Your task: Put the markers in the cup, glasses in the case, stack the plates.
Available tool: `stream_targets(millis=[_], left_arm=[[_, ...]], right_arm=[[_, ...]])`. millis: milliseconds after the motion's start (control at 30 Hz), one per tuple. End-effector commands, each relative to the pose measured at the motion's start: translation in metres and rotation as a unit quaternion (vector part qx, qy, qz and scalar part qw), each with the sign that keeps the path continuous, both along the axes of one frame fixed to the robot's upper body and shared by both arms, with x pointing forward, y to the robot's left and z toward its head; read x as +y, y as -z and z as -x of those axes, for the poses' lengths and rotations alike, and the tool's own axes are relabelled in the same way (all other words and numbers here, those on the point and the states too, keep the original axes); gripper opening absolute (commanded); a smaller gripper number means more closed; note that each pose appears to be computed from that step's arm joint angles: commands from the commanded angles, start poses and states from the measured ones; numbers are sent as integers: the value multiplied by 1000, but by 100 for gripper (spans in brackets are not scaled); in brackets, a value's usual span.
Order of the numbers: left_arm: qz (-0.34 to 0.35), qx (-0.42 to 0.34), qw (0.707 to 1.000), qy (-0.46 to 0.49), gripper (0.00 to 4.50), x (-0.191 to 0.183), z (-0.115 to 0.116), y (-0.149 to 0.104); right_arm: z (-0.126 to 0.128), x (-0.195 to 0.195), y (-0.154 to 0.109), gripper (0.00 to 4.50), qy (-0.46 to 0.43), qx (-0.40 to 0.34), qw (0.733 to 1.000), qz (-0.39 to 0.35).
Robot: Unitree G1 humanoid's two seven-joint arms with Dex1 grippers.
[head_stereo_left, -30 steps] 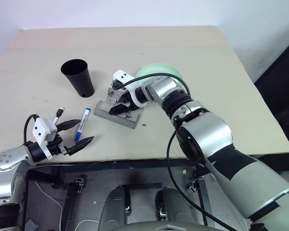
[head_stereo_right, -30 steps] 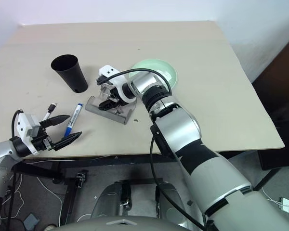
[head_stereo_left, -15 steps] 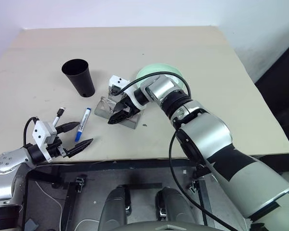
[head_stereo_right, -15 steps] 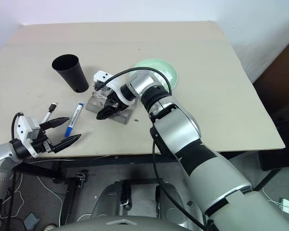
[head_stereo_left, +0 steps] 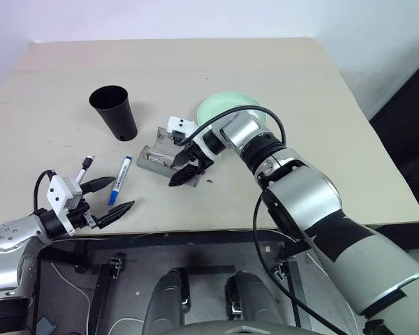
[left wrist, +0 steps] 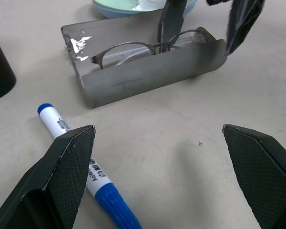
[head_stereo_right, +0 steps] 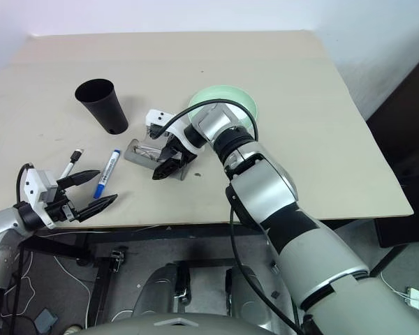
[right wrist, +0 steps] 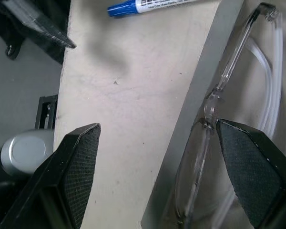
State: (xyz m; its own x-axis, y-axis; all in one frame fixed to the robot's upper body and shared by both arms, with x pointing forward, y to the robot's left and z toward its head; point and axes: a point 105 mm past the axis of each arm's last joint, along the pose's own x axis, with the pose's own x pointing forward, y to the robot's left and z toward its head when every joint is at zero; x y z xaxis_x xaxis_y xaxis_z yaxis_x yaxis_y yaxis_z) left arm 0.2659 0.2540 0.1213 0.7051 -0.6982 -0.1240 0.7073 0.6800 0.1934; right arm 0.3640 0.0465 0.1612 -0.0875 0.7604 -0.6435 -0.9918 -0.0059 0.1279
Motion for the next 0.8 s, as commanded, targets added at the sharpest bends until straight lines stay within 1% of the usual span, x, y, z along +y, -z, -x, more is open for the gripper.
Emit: stream_targets(millis=[33, 267, 300, 333, 467, 633, 700, 800], left_arm=[[-6, -21, 1000, 6, 450, -4, -2, -9], [-7, -22, 1000, 7, 450, -5, -3, -11], [-7, -22, 1000, 7, 450, -5, -3, -11], [-7, -21, 1000, 7, 450, -5, -3, -11], [-8, -20, 1000, 7, 450, -4, -2, -11], [-8, -21, 1000, 6, 450, -3, -4, -13], [-8, -22, 1000, 6, 450, -3, -4, -13], [-8, -23, 1000, 7, 450, -4, -6, -14]], right_arm=[[-2, 8, -20, 406, -18, -42, 998, -31], [-11, 10, -32, 406, 8, -70, 995, -65], [-12, 10, -33, 440, 11, -71, 995, -68], [-12, 9, -34, 448, 13, -71, 995, -70], [-14, 9, -43, 448, 29, -59, 993, -94], [-21, 5, -60, 448, 64, -48, 988, -134], [-25, 1, -64, 448, 79, -60, 984, -145], [-39, -7, -72, 448, 139, -63, 972, -181]])
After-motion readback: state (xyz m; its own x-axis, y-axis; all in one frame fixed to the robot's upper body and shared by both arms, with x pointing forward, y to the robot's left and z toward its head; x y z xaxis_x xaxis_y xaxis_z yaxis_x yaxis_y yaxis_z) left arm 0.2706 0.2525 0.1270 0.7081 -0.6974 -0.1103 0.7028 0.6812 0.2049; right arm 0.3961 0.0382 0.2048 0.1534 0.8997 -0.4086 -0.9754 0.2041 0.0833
